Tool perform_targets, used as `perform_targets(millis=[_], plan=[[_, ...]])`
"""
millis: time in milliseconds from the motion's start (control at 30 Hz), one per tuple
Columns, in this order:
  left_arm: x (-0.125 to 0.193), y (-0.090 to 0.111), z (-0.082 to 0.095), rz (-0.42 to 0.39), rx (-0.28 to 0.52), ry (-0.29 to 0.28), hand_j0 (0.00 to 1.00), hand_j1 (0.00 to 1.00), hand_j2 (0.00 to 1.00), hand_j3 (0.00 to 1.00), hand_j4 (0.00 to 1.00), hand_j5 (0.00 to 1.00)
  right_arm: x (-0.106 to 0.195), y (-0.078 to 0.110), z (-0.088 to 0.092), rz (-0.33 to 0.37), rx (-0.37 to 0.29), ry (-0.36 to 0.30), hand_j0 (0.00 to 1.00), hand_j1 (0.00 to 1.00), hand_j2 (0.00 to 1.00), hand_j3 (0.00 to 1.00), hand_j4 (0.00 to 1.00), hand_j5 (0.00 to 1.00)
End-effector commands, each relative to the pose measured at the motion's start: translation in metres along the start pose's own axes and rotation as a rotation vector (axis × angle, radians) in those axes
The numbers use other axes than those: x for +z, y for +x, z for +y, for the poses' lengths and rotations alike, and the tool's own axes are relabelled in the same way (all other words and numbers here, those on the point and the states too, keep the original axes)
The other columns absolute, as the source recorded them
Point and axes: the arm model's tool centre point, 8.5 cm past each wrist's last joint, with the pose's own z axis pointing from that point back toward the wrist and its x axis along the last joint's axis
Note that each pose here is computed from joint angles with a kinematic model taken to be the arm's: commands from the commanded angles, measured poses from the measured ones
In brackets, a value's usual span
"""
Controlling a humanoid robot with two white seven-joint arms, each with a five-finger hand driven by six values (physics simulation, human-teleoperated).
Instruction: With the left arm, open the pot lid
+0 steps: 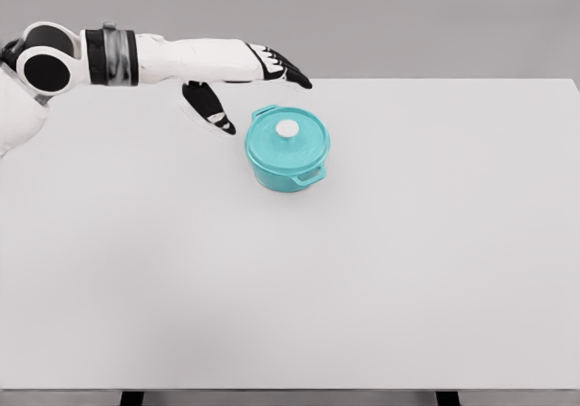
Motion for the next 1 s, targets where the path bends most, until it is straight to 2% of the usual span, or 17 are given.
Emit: perform_targets(millis=[0, 200, 300, 467, 533, 600, 700, 800, 967], plan=[[-0.024, -0.008, -0.009, 0.008, 0.034, -0.016, 1.00, 1.00, 1.00, 1.00, 1.00, 1.00, 0.000, 0.000, 0.000, 0.000, 0.001, 0.000, 1.00, 1.00, 1.00, 1.00, 1.00, 1.00], [-0.059, -0.022, -0.014, 0.066, 0.025, -0.070, 1.00, 1.00, 1.00, 1.00, 1.00, 1.00, 0.000, 0.000, 0.000, 0.000, 0.001, 0.000, 1.00, 1.00, 1.00, 1.00, 1.00, 1.00], [-0.063, -0.021, -0.012, 0.068, 0.007, -0.079, 1.00, 1.00, 1.00, 1.00, 1.00, 1.00, 0.000, 0.000, 0.000, 0.000, 0.001, 0.000, 1.00, 1.00, 1.00, 1.00, 1.00, 1.00], [-0.060, -0.026, -0.016, 0.116, -0.057, -0.135, 1.00, 1.00, 1.00, 1.00, 1.00, 1.00, 0.000, 0.000, 0.000, 0.000, 0.001, 0.000, 1.00, 1.00, 1.00, 1.00, 1.00, 1.00], [-0.062, -0.025, -0.012, 0.121, -0.079, -0.141, 1.00, 1.00, 1.00, 1.00, 1.00, 1.00, 0.000, 0.000, 0.000, 0.000, 0.001, 0.000, 1.00, 1.00, 1.00, 1.00, 1.00, 1.00], [-0.062, -0.027, -0.013, 0.126, -0.067, -0.138, 1.00, 1.00, 1.00, 1.00, 1.00, 1.00, 0.000, 0.000, 0.000, 0.000, 0.001, 0.000, 1.00, 1.00, 1.00, 1.00, 1.00, 1.00], [-0.075, -0.020, -0.011, 0.097, -0.063, -0.131, 1.00, 1.00, 1.00, 1.00, 1.00, 1.00, 0.000, 0.000, 0.000, 0.000, 0.001, 0.000, 1.00, 1.00, 1.00, 1.00, 1.00, 1.00], [-0.082, -0.030, -0.022, 0.127, -0.028, -0.154, 1.00, 1.00, 1.00, 1.00, 1.00, 1.00, 0.000, 0.000, 0.000, 0.000, 0.001, 0.000, 1.00, 1.00, 1.00, 1.00, 1.00, 1.00], [-0.082, -0.030, -0.023, 0.128, -0.023, -0.155, 1.00, 1.00, 1.00, 1.00, 1.00, 1.00, 0.000, 0.000, 0.000, 0.000, 0.001, 0.000, 1.00, 1.00, 1.00, 1.00, 1.00, 1.00]])
